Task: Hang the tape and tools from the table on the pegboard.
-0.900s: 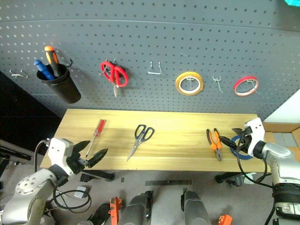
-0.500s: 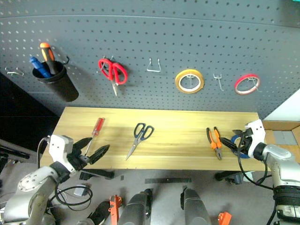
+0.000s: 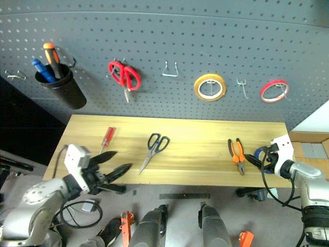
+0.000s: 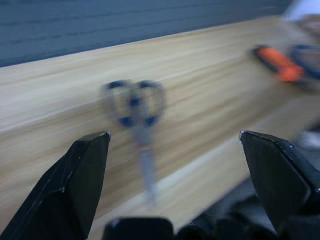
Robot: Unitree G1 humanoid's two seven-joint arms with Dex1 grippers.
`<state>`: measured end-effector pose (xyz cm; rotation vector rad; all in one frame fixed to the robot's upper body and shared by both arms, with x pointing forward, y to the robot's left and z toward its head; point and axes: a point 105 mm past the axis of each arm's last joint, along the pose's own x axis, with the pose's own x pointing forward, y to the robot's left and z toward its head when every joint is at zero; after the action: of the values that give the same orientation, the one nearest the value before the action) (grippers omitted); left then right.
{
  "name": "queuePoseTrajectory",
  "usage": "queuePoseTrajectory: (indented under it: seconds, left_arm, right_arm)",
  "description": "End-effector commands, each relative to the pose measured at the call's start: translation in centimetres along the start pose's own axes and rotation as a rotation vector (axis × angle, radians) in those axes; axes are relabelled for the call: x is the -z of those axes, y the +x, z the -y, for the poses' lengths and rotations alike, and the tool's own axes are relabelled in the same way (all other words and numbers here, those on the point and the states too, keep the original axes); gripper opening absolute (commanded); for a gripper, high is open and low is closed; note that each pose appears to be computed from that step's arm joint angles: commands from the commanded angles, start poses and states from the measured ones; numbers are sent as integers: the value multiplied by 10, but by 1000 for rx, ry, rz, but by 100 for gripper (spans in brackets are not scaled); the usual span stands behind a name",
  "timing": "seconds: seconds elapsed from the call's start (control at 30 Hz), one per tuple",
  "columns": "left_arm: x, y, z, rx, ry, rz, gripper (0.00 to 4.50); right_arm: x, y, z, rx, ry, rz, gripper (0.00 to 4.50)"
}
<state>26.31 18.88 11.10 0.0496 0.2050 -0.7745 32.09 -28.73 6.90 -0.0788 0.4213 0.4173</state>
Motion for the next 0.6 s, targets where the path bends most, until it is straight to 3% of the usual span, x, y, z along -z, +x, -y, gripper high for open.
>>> queuePoseTrajectory:
  seconds: [0.03,0.23,0.37,0.6]
  left_arm:
    - [-8,37,35,151,36,24,445]
    - [4,99,76,288,156,17,445]
    - [8,146,123,403,173,37,445]
    - [10,165,137,376,179,65,445]
  right_arm:
    - [3,-1,16,74,23,-43,450]
    - [16,5,20,98,34,-109,450]
    - [30,9,22,108,41,-167,450]
    - [43,21,23,128,27,-245,450]
